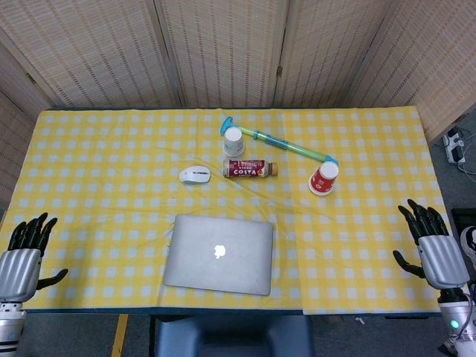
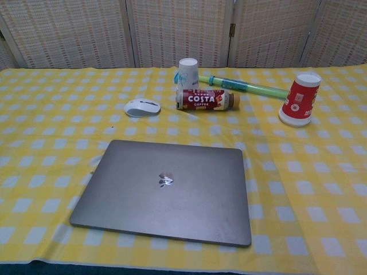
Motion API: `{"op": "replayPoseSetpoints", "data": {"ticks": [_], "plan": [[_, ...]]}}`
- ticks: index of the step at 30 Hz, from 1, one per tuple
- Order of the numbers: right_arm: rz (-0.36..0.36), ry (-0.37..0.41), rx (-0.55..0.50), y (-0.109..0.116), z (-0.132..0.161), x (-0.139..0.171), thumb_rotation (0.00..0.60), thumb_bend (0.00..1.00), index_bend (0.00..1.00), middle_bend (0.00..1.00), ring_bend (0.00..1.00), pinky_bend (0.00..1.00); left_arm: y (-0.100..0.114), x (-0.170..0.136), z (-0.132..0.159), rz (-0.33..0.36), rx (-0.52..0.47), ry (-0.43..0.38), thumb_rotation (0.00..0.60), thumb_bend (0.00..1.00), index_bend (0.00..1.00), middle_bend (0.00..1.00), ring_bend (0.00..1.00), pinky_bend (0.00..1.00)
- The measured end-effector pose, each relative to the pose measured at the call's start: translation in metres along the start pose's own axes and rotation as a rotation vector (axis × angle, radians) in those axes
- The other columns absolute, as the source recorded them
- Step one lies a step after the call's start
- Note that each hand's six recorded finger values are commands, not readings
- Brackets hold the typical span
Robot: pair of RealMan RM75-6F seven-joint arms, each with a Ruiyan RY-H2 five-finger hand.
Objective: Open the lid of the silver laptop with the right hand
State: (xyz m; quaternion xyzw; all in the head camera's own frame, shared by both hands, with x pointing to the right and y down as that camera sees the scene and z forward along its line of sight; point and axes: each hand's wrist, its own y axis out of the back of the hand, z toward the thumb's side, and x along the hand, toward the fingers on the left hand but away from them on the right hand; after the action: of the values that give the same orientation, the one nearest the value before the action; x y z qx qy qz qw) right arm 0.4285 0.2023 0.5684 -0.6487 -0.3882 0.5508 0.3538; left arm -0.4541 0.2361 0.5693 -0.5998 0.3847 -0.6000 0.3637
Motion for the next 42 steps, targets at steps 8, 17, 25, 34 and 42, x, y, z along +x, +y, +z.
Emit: {"op": "replayPoseSetpoints", "data": {"ticks": [8, 17, 25, 34, 42], "plan": [[-0.011, 0.027, -0.014, 0.003, 0.006, 0.000, 0.600, 0.33, 0.00, 0.00, 0.04, 0.00, 0.001, -0.001, 0.002, 0.044, -0.010, -0.011, 0.600, 0.16, 0.00, 0.06, 0.03, 0.00], [-0.006, 0.097, -0.019, 0.006, 0.017, -0.003, 0.600, 0.33, 0.00, 0.00, 0.05, 0.00, 0.004, -0.003, 0.003, 0.043, -0.017, -0.019, 0.600, 0.16, 0.00, 0.06, 0.03, 0.00], [0.071, 0.302, -0.037, -0.010, 0.065, -0.019, 0.600, 0.33, 0.00, 0.00, 0.05, 0.00, 0.009, -0.008, 0.006, 0.048, -0.018, -0.030, 0.600, 0.16, 0.00, 0.06, 0.03, 0.00], [0.173, 0.500, -0.047, -0.037, 0.124, -0.031, 0.600, 0.33, 0.00, 0.00, 0.05, 0.00, 0.012, -0.009, 0.009, 0.054, -0.021, -0.051, 0.600, 0.16, 0.00, 0.06, 0.03, 0.00], [0.229, 0.622, -0.058, -0.055, 0.165, -0.038, 0.600, 0.33, 0.00, 0.00, 0.05, 0.00, 0.016, -0.012, 0.010, 0.065, -0.021, -0.056, 0.600, 0.16, 0.00, 0.06, 0.03, 0.00]]}}
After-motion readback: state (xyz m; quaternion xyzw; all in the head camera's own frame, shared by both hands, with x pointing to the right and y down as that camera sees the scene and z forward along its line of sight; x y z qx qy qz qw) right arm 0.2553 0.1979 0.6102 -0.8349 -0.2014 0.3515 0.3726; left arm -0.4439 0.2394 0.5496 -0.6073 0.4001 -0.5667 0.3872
